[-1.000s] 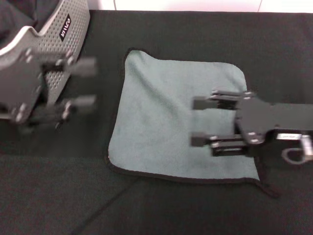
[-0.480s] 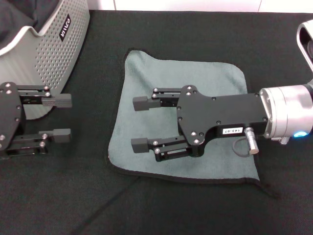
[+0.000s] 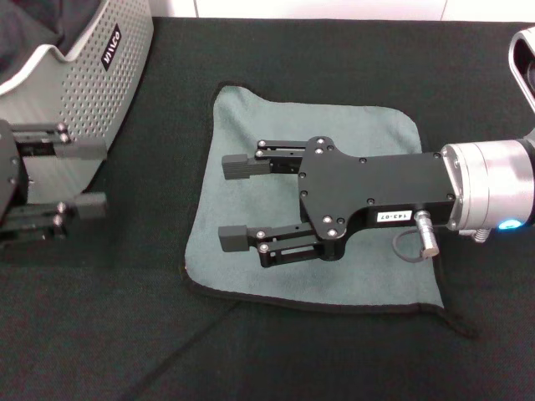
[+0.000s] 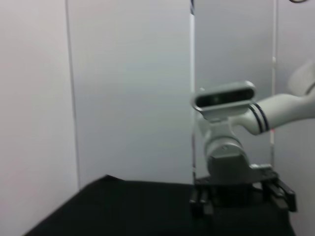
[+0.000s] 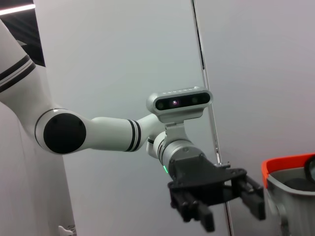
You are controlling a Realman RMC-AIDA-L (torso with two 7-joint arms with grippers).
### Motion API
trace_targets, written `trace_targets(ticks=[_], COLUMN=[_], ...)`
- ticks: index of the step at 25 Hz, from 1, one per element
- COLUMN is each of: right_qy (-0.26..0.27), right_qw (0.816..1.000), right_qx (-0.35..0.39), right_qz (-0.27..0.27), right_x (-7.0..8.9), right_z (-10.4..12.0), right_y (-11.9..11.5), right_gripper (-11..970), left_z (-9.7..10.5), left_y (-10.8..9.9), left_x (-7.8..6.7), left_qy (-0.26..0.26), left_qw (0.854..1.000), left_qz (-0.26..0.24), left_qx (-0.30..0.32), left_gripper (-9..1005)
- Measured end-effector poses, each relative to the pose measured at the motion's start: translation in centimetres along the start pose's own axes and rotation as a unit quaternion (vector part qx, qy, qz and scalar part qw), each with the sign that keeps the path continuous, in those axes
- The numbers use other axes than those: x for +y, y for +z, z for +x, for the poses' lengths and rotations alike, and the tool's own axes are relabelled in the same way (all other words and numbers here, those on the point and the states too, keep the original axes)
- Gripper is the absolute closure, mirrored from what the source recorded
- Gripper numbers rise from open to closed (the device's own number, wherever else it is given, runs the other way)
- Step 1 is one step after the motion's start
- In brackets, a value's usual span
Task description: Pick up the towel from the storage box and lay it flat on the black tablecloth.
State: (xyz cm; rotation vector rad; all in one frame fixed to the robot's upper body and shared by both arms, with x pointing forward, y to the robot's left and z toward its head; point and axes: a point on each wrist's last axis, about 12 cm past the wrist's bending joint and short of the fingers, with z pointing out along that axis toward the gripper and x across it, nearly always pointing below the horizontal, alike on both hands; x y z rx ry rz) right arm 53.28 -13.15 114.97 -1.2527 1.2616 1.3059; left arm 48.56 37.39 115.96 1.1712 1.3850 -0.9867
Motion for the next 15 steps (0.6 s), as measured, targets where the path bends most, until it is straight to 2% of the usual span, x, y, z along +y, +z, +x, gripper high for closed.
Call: trace_targets(ticks=[4,15], right_qy=[-0.007,-0.019], right_qw=[1.0,1.0], right_qx=[-0.001,0.003], right_qz=[0.0,0.003], right_x=[-0.05,-0.16], right_z=[-0.06,0.26], right_y=[-0.17,-0.25], right_gripper=[199,199], left_z=[-0.19,-0.08], left_y=[-0.41,-0.52], left_x=[0.13,0.15], left_qy=[-0.001,-0.014], left_qw=[1.0,1.0], left_qz=[-0.021,-0.022], left_qx=[-0.013,-0.014], left_gripper=[411,411])
